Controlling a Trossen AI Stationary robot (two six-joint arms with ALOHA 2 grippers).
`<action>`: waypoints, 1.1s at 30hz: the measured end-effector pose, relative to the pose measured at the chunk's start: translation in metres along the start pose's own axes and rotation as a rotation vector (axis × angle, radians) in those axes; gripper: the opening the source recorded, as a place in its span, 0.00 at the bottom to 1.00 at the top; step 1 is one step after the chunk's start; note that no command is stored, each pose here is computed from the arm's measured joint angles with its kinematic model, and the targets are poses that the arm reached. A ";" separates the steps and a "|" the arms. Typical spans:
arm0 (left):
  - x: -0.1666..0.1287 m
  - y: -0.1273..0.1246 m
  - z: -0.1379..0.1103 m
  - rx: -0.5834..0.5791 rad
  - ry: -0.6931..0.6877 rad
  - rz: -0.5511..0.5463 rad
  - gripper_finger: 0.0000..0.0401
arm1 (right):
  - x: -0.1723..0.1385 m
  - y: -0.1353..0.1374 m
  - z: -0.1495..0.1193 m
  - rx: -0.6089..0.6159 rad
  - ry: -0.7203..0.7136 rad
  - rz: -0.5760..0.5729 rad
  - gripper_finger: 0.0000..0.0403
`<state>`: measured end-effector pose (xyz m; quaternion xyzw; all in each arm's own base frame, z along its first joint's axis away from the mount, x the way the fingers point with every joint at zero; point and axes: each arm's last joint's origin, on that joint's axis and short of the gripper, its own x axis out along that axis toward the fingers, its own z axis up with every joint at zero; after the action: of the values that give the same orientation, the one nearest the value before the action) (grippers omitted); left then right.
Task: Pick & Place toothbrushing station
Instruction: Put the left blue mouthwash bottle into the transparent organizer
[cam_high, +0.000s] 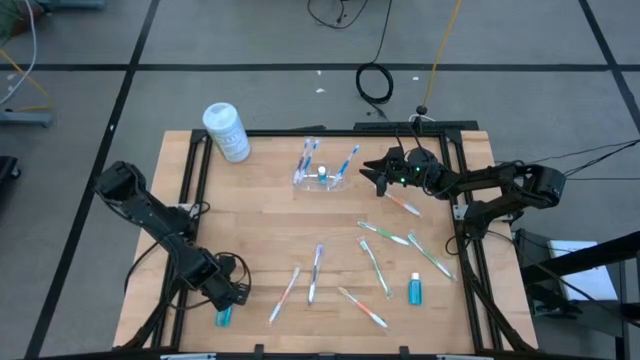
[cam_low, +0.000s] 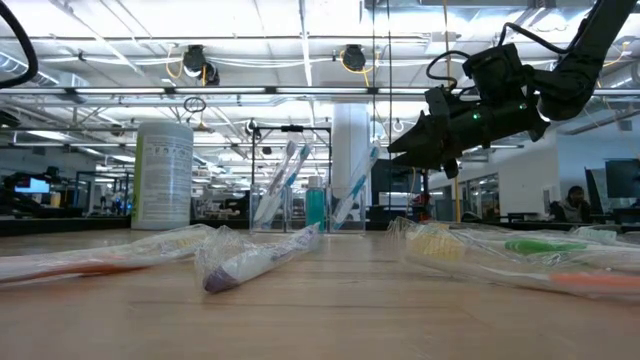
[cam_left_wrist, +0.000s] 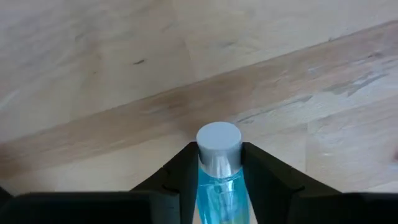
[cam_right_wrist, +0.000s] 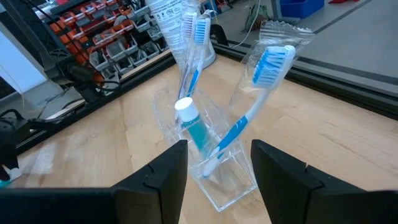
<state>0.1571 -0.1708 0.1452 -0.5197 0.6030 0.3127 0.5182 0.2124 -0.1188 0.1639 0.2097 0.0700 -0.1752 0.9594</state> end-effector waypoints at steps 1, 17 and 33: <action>0.000 0.000 0.000 0.000 -0.010 -0.007 0.28 | 0.000 0.000 0.000 0.000 0.000 0.000 0.42; 0.005 0.004 0.010 0.012 -0.108 -0.030 0.38 | 0.000 0.000 0.000 0.000 0.000 0.000 0.42; 0.006 0.004 0.013 0.078 -0.114 -0.024 0.26 | 0.000 0.000 0.000 0.000 0.000 0.000 0.42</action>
<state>0.1578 -0.1601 0.1355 -0.4877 0.5780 0.3118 0.5752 0.2124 -0.1188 0.1639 0.2095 0.0700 -0.1754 0.9594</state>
